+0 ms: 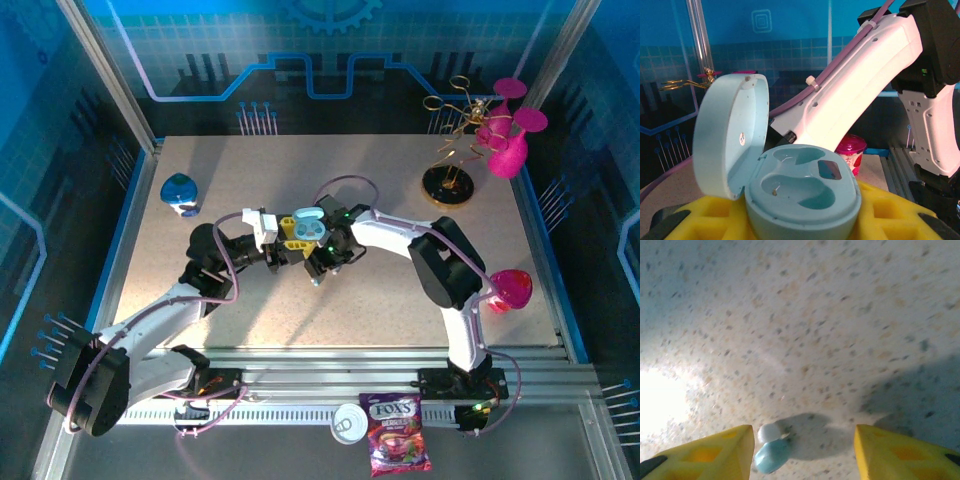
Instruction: Insert the wireless bluetooth earbuds into the charging case
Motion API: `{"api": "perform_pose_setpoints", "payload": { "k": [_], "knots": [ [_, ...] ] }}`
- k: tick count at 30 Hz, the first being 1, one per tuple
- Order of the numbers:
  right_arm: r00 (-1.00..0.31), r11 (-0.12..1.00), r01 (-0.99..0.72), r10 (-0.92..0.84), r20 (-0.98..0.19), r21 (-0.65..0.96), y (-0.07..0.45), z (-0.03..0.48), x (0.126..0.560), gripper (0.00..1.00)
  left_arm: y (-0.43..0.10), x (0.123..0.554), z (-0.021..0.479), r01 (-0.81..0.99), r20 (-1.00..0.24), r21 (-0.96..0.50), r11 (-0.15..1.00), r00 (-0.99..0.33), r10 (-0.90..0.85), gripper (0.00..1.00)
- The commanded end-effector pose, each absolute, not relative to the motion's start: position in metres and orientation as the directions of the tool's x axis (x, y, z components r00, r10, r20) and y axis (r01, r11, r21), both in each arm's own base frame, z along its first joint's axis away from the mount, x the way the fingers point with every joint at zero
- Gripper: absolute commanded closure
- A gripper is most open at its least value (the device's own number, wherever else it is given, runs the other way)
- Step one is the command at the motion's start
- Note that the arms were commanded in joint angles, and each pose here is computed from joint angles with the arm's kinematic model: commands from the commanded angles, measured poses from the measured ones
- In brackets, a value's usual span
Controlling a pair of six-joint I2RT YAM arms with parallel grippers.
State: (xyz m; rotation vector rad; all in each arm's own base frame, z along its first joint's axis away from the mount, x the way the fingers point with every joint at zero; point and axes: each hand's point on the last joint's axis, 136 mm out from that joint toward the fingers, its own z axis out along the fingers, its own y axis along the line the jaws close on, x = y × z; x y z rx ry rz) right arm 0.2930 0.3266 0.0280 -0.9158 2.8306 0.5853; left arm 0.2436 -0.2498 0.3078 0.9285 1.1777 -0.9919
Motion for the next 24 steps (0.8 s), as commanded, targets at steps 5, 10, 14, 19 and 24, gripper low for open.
{"api": "perform_pose_setpoints", "payload": {
  "k": [5, 10, 14, 19, 24],
  "knots": [
    [-0.805, 0.743, -0.586, -0.492, -0.332, 0.322, 0.323, 0.066, 0.283, 0.37, -0.249, 0.237, 0.315, 0.949, -0.981, 0.104, 0.297, 0.148, -0.128, 0.70],
    [-0.885, 0.878, -0.395, -0.284, -0.369, 0.271, 0.293, 0.063, 0.291, 0.33, -0.247, 0.233, 0.319, 0.947, -0.977, 0.117, 0.300, 0.163, -0.134, 0.70],
    [-0.918, 0.926, -0.246, -0.128, -0.375, 0.287, 0.273, 0.053, 0.286, 0.35, -0.247, 0.232, 0.320, 0.947, -0.976, 0.117, 0.298, 0.165, -0.139, 0.70],
    [-0.938, 0.903, -0.237, -0.118, -0.325, 0.357, 0.285, 0.041, 0.277, 0.38, -0.247, 0.232, 0.320, 0.947, -0.976, 0.117, 0.298, 0.165, -0.142, 0.70],
    [-0.937, 0.898, -0.254, -0.137, -0.320, 0.360, 0.294, 0.034, 0.284, 0.41, -0.248, 0.233, 0.319, 0.949, -0.977, 0.111, 0.296, 0.159, -0.142, 0.70]
  ]
}}
